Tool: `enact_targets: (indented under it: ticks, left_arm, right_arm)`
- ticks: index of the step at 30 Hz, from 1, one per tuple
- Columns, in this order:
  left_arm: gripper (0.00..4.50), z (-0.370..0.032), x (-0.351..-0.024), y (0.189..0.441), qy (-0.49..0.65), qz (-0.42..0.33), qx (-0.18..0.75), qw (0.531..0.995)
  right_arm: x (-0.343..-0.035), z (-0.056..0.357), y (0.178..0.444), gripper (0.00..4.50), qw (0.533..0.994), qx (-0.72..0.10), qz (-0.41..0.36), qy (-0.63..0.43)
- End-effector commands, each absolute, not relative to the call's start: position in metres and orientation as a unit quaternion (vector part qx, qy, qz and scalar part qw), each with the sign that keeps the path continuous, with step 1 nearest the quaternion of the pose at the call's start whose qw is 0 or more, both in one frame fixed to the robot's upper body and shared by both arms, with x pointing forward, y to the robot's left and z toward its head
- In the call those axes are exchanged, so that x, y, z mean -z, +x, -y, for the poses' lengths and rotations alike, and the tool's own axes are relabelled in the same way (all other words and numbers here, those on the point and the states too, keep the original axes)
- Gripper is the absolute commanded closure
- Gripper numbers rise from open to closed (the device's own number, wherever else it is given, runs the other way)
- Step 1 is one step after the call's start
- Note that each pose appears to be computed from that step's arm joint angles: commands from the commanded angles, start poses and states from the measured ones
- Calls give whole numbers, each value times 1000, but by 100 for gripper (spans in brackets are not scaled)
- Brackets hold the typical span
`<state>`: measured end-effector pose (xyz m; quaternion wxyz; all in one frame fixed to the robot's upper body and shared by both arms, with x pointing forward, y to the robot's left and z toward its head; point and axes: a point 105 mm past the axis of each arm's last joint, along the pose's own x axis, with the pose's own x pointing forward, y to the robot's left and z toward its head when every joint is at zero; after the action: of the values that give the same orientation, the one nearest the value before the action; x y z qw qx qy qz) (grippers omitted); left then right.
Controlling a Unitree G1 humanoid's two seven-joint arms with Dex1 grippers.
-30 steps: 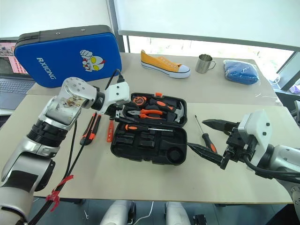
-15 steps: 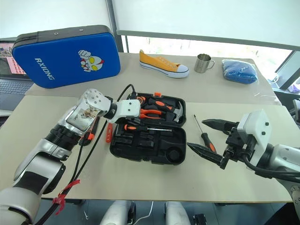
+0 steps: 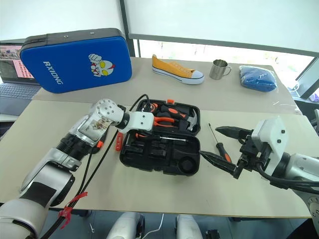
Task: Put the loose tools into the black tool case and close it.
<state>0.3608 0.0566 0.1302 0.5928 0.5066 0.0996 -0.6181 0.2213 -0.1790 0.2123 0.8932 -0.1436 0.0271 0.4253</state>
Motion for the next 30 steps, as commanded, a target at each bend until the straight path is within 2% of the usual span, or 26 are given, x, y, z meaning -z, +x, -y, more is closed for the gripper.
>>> enact_targets:
  ticks: [1, 3, 7, 10, 13, 14, 15, 17, 18, 20, 24, 27, 30]
  left_arm:
    - [447, -59, -103, 358, 534, -122, 625, 556]
    - [447, -57, -104, 362, 531, -119, 621, 563]
    - [447, -55, -124, 371, 468, -111, 610, 629]
    - [447, -62, -155, 375, 385, -95, 606, 689]
    - [385, -74, -196, 361, 259, -76, 630, 728]
    - [344, -81, -211, 354, 213, -70, 640, 734]
    - [326, -91, -226, 344, 173, -65, 651, 736]
    - [246, -112, -251, 321, 119, -56, 675, 726]
    - [222, -122, -258, 309, 106, -59, 683, 720]
    - [139, -137, -268, 288, 98, -71, 692, 712]
    - [9, -149, -273, 264, 112, -82, 693, 708]
    - [9, -153, -271, 257, 142, -81, 683, 712]
    - [9, -153, -264, 254, 169, -80, 676, 712]
  right_arm:
    - [-217, 178, 221, 0, 896, -420, -14, -142]
    - [-216, 179, 221, 0, 898, -418, -15, -138]
    - [-202, 187, 222, 0, 902, -399, -43, -160]
    - [-192, 201, 228, 0, 916, -358, -65, -168]
    - [-183, 221, 231, 0, 933, -310, -79, -167]
    - [-180, 230, 230, 0, 937, -294, -85, -165]
    - [-179, 239, 226, 0, 942, -280, -92, -161]
    - [-177, 258, 216, 0, 950, -251, -105, -154]
    - [-175, 270, 208, 0, 953, -235, -116, -149]
    - [-172, 295, 189, 0, 959, -203, -141, -138]
    - [-172, 334, 160, 0, 964, -152, -177, -128]
    - [-171, 350, 149, 0, 963, -135, -196, -127]
    - [-166, 350, 159, 0, 960, -147, -199, -128]
